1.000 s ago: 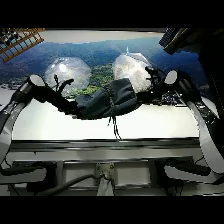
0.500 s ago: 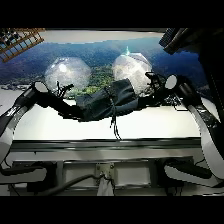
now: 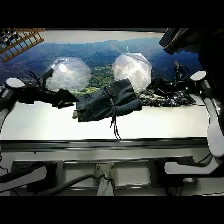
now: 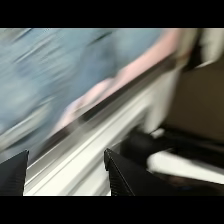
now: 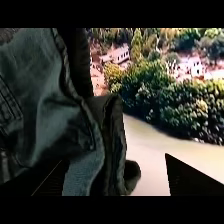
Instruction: Fold the clothes and pants, and hang the long-sleeved shirts on hangers.
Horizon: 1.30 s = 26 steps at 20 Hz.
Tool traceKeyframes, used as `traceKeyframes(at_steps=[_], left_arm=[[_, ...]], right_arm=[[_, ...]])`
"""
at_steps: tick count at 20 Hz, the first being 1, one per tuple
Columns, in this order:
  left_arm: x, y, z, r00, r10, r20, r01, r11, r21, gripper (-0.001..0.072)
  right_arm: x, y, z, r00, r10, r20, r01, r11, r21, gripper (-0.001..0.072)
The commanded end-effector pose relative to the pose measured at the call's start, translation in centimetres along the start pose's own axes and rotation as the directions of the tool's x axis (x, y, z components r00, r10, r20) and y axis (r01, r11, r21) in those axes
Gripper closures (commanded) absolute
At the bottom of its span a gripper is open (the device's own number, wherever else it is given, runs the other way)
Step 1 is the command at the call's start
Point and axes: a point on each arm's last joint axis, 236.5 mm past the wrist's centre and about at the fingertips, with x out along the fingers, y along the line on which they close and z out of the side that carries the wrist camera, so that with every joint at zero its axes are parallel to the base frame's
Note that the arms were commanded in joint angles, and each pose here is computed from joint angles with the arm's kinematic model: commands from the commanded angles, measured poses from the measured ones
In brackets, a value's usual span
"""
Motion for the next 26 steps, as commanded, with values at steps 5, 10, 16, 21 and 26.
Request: traceKeyframes(at_steps=[5, 10, 16, 21, 26], left_arm=[[-0.9, -6.9, 2.5, 0.963, -0.237, 0.125, 0.233, 0.971, 0.046, 0.0188], [-0.4, -7.2, 2.4, 0.965, -0.235, 0.119, 0.230, 0.972, 0.051, 0.0188], [-0.4, -7.1, 2.4, 0.965, -0.234, 0.121, 0.229, 0.972, 0.051, 0.0188], [-0.4, -7.2, 2.4, 0.965, -0.234, 0.120, 0.230, 0.972, 0.050, 0.0188], [-0.4, -7.2, 2.4, 0.965, -0.234, 0.120, 0.230, 0.972, 0.050, 0.0188]], right_arm=[[4.3, -0.3, 4.7, 0.983, 0.170, -0.076, -0.172, 0.985, -0.022, 0.0013], [8.4, 1.4, 2.2, 0.967, 0.159, -0.200, -0.184, 0.976, -0.114, 0.0010], [10.3, 1.2, 0.0, 0.950, 0.130, -0.283, -0.171, 0.977, -0.128, 0.0010], [10.6, 1.3, -0.6, 0.946, 0.122, -0.302, -0.169, 0.977, -0.132, 0.0010], [11.9, 1.5, -2.2, 0.932, 0.115, -0.342, -0.167, 0.978, -0.125, 0.0010]])
